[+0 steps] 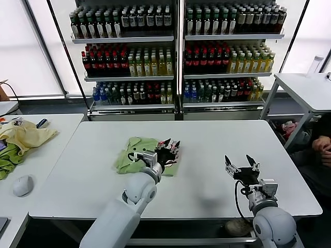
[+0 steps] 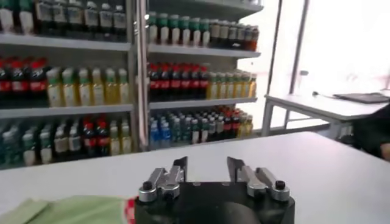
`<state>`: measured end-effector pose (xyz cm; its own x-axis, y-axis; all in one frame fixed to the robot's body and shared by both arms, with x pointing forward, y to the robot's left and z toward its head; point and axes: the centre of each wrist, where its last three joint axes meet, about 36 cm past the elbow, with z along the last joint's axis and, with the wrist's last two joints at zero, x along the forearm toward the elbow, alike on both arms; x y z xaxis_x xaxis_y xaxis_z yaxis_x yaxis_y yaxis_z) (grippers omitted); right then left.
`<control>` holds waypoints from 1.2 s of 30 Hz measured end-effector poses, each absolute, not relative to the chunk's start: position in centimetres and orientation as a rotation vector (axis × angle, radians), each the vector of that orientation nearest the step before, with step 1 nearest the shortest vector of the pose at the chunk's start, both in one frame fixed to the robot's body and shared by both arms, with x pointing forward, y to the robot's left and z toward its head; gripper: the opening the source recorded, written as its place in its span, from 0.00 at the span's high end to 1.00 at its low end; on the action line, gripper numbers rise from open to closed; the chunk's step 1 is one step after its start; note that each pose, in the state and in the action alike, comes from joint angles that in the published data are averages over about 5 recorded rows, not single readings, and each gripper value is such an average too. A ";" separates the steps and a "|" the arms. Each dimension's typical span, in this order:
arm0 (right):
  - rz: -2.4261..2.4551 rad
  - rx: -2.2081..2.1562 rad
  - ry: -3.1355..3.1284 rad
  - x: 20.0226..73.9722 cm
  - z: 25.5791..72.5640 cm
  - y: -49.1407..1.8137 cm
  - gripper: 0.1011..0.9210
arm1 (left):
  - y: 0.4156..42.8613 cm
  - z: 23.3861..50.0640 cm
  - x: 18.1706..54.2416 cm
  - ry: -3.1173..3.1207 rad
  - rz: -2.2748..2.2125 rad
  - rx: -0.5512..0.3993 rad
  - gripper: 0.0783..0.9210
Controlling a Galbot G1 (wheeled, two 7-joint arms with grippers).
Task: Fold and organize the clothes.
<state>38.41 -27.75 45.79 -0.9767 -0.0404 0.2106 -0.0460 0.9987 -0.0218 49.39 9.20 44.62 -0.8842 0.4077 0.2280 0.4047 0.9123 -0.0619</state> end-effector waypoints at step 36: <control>-0.212 0.211 -2.719 53.9 41.8 -8.0 0.27 | 25.8 43.2 42.9 -3.073 -0.059 -0.074 0.12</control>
<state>53.90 -7.97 41.79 -0.9071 -0.1776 0.3815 -0.1164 0.9771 0.1780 42.87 25.79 43.24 -0.9966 0.0467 0.0682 0.0493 0.9981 0.0366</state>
